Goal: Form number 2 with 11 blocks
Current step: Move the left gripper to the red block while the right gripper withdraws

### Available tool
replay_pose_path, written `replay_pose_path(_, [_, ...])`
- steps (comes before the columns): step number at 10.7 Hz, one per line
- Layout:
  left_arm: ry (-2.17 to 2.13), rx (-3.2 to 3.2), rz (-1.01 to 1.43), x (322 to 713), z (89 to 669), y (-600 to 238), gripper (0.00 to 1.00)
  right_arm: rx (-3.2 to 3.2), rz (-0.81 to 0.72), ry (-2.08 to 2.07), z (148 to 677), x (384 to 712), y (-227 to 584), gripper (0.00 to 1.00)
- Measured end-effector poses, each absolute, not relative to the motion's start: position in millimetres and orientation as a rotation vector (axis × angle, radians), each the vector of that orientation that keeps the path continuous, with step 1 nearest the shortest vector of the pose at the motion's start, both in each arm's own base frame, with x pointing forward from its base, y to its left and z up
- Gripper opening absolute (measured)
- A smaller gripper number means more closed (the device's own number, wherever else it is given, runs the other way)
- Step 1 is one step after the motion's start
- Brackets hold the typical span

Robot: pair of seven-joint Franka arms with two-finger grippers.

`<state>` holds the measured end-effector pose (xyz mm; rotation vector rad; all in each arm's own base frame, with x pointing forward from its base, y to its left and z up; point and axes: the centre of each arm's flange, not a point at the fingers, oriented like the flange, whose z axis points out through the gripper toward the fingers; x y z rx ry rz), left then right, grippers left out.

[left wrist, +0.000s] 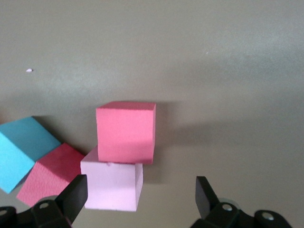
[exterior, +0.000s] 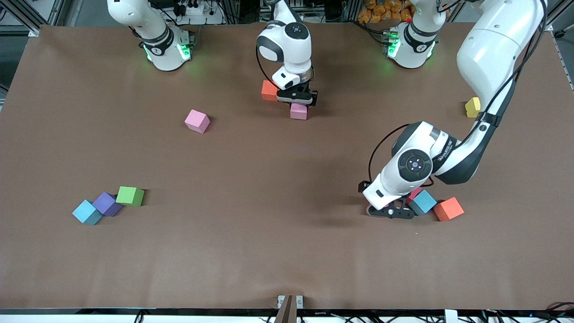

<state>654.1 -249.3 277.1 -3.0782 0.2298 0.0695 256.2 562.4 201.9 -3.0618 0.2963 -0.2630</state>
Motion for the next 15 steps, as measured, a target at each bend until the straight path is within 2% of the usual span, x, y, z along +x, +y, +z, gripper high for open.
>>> replay_pose_path(6, [0.366,-3.054,0.054,680.6,256.9,-232.2,1.00,-3.068,-0.252,0.286,197.2,246.5,565.6,0.63])
replay_pose_path(9, [0.383,-3.052,0.054,679.6,245.1,-238.5,1.00,-3.065,-0.253,0.288,198.4,247.2,566.4,0.99])
replay_pose_path(15, [0.379,-3.066,0.023,686.3,225.2,-229.0,1.00,-3.067,-0.266,0.294,218.6,268.7,570.9,1.00])
